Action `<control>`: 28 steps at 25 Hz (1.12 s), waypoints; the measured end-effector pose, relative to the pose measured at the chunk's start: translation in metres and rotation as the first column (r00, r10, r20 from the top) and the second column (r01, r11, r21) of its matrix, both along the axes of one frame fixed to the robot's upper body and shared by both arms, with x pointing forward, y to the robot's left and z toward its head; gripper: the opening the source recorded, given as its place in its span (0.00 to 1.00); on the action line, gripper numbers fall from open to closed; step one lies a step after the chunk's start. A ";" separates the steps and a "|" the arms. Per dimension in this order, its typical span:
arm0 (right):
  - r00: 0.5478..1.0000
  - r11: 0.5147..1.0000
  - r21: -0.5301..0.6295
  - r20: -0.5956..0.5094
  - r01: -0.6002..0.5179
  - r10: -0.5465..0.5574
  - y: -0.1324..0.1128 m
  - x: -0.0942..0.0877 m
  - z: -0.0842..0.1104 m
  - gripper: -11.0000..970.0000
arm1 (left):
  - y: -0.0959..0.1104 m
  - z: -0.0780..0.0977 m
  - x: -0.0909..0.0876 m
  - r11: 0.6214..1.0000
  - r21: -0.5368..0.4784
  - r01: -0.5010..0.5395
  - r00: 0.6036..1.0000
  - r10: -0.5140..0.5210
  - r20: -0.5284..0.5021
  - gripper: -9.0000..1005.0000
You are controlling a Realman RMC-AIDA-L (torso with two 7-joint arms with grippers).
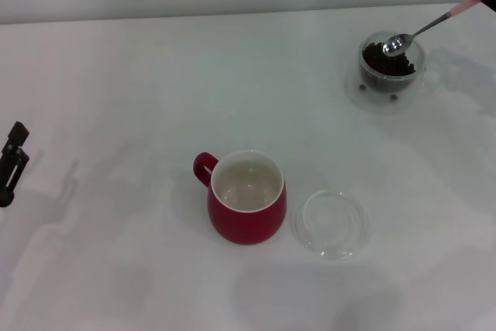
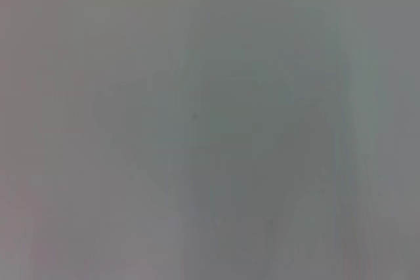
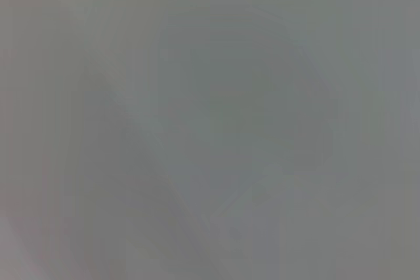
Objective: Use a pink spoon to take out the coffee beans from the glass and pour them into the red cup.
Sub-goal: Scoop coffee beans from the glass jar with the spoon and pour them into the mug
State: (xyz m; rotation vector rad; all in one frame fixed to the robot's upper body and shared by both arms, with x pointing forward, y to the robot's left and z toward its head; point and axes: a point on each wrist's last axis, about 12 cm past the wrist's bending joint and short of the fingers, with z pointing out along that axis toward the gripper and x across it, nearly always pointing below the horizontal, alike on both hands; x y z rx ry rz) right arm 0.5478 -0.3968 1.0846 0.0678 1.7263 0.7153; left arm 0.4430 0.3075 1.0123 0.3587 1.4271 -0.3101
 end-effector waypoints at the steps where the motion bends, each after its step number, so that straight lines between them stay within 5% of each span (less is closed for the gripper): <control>1: 1.000 1.000 -0.011 -0.005 -0.001 0.001 0.000 0.001 0.000 0.17 | -0.001 0.000 0.000 1.000 -0.004 0.001 1.000 -0.001 0.000 0.56; 17: 1.000 0.994 -0.113 -0.017 0.000 -0.002 -0.004 -0.001 -0.004 0.17 | -0.001 0.000 -0.008 1.000 -0.022 -0.003 1.000 0.003 0.009 0.56; 28: 0.989 0.995 0.080 -0.137 0.065 -0.054 0.002 -0.003 -0.016 0.17 | -0.003 0.000 -0.012 0.999 -0.041 0.000 1.000 0.000 0.018 0.56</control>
